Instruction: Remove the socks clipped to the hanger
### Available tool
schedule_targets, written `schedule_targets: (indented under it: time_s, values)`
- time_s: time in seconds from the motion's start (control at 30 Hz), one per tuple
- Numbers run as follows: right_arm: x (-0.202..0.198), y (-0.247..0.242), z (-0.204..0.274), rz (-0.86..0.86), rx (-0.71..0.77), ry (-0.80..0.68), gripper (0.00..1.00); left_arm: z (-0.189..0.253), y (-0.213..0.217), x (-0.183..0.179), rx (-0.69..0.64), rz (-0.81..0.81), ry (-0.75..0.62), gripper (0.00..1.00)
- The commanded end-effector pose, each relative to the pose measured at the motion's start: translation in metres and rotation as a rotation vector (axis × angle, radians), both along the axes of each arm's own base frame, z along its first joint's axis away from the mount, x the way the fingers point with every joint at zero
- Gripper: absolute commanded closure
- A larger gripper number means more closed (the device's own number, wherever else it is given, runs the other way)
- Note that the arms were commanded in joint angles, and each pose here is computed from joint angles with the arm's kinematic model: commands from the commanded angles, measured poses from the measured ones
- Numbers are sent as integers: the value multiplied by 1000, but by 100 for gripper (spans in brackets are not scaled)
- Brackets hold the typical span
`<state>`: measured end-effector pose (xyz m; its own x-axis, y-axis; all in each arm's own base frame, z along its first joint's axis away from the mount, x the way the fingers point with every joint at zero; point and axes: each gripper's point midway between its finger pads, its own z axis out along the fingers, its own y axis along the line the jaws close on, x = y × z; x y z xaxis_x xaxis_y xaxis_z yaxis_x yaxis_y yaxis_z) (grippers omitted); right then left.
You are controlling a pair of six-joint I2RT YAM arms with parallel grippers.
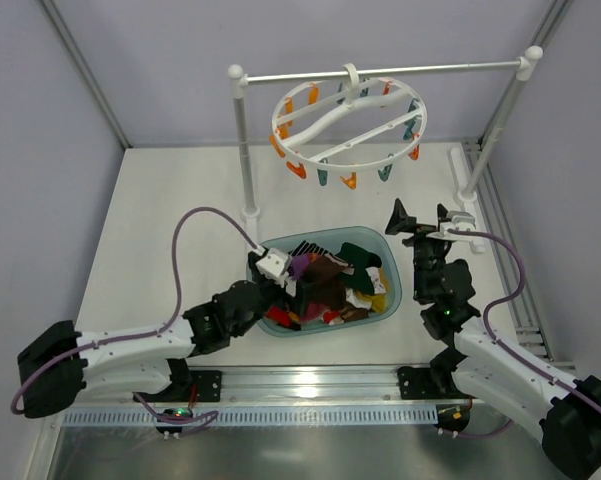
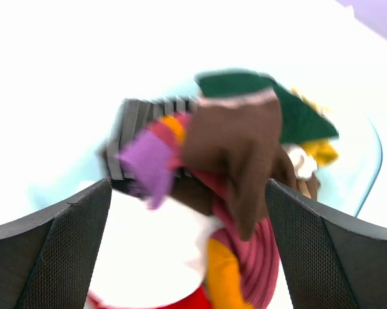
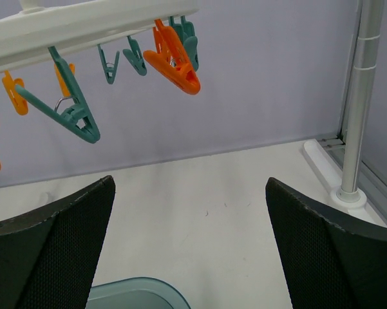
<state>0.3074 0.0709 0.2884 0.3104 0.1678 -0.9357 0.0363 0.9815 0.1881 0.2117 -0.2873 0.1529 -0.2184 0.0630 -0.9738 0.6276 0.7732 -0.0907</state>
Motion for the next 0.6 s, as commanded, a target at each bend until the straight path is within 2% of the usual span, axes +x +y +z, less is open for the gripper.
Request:
schedule_targets:
  time_s: [0.0,0.1,0.23,0.43,0.57]
  values:
    - [-5,-6,9,-5,38,-39,2,13,40,5,13,130,-44,0]
    - [-5,-6,8,4,43,-42,2,35,67,11,-45,233,-99,0]
    - [-3,-8,7,11,47,-40,2,58,81,27,-121,241,-120,0]
    - [1,-15,-2,8,68,-25,2,70,112,91,-186,316,-80,0]
    - [2,-21,-6,2,79,-21,2,74,148,141,-259,452,-59,0]
